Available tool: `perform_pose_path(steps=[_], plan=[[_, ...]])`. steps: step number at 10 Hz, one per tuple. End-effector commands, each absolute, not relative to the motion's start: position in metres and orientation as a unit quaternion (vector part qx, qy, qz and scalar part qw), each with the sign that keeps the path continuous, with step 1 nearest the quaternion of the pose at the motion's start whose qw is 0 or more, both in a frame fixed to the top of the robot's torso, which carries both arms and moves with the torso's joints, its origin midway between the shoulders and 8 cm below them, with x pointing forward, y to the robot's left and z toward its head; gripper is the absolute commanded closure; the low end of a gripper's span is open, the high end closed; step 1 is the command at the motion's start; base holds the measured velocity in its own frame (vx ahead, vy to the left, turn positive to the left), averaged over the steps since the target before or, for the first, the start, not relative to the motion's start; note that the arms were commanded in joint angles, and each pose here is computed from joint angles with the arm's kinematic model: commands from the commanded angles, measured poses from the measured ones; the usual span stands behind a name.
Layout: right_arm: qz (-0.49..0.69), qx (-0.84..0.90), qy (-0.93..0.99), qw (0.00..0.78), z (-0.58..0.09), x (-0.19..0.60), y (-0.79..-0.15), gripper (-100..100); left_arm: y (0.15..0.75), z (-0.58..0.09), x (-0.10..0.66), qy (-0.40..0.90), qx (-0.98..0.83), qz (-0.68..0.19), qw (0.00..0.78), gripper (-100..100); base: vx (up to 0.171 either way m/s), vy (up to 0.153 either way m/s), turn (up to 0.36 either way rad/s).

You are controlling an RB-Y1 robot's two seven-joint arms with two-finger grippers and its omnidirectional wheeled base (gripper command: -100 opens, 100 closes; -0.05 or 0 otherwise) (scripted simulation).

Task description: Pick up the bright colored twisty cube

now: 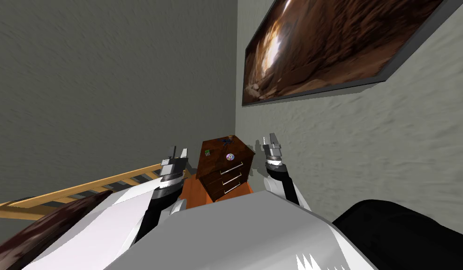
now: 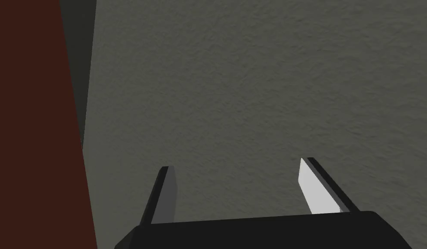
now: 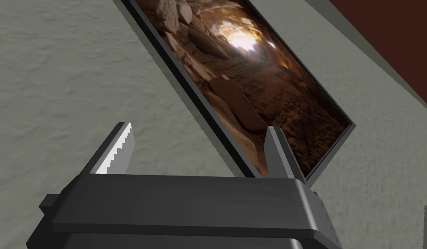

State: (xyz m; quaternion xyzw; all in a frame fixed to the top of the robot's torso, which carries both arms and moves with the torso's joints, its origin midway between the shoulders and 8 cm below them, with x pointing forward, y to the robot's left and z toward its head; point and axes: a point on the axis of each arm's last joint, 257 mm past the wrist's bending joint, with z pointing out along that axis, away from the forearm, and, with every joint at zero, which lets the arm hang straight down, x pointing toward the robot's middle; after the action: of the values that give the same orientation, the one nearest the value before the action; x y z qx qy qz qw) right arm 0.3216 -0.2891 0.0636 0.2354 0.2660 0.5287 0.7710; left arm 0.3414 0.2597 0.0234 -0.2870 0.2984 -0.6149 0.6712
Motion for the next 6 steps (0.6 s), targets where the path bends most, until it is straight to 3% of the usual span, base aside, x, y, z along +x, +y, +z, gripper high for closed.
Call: perform_pose_path(steps=[1, 6], plan=[[0.529, 0.235, 0.266, 0.771, 0.064, 0.322, -0.289, 0, 0.261, 0.018, 0.349, 0.315, -0.289, -0.607, 0.67, -100, -0.025, -0.009, -0.061], [0.529, 0.235, 0.266, 0.771, 0.064, 0.322, -0.289, 0, 0.271, -0.006, 0.38, 0.366, -0.304, -0.576, 0.665, -100, -0.063, -0.013, -0.062]])
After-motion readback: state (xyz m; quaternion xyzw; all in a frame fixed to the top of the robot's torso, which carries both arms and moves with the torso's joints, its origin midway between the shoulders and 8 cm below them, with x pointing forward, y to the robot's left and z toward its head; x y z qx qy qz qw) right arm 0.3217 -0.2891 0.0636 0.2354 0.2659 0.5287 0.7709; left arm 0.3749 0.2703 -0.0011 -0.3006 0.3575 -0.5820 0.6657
